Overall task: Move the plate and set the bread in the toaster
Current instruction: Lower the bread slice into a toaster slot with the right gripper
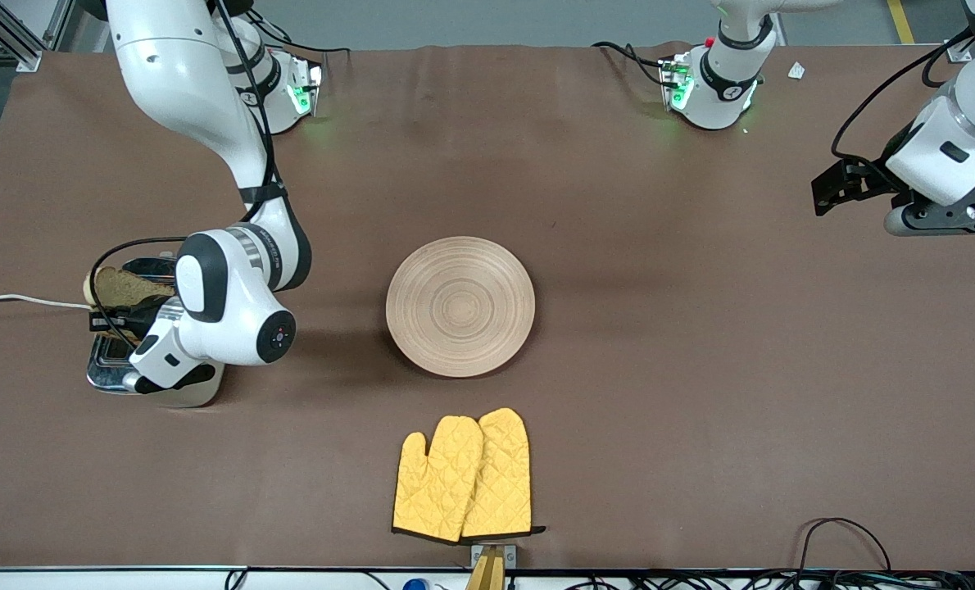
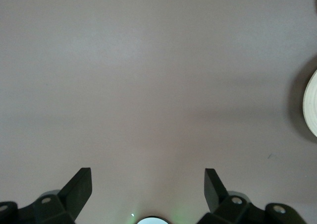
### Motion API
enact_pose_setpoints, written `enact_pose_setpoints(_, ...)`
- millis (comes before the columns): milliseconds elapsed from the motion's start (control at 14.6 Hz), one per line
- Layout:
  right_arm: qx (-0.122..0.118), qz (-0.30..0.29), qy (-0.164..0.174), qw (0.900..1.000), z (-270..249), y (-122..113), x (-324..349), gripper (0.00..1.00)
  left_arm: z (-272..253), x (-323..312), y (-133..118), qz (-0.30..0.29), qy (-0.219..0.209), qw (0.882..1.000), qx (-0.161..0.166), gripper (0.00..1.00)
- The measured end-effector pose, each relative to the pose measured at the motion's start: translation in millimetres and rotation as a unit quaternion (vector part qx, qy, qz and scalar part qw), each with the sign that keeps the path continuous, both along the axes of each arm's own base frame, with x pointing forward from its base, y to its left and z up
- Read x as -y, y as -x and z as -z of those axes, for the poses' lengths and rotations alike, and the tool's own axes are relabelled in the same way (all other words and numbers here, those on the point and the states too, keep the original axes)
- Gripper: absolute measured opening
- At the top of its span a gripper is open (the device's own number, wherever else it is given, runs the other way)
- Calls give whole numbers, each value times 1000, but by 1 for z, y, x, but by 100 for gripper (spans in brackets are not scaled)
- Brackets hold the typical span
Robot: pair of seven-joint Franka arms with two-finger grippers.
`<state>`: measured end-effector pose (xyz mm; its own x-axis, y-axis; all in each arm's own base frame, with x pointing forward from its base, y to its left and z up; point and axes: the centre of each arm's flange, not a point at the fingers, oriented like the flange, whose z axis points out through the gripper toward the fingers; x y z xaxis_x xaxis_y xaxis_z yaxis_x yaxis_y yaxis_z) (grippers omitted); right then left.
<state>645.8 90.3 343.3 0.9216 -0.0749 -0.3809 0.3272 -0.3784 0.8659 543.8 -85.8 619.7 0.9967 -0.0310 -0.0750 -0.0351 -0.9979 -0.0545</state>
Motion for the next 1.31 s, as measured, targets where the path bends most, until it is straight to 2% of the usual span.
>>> enact_pose_setpoints(275,23,13,7,1000,3,0,6,7,3,0,-1,0,2,1000,-3,100)
enact_pose_setpoints(824,40,15,3,999,16,-3,22,7,3,0,-1,0,3,1000,-4,100)
enact_pose_setpoints(1305,72,2,-2,997,17,-9,19,7,4,0,-1,0,2,1000,-5,100)
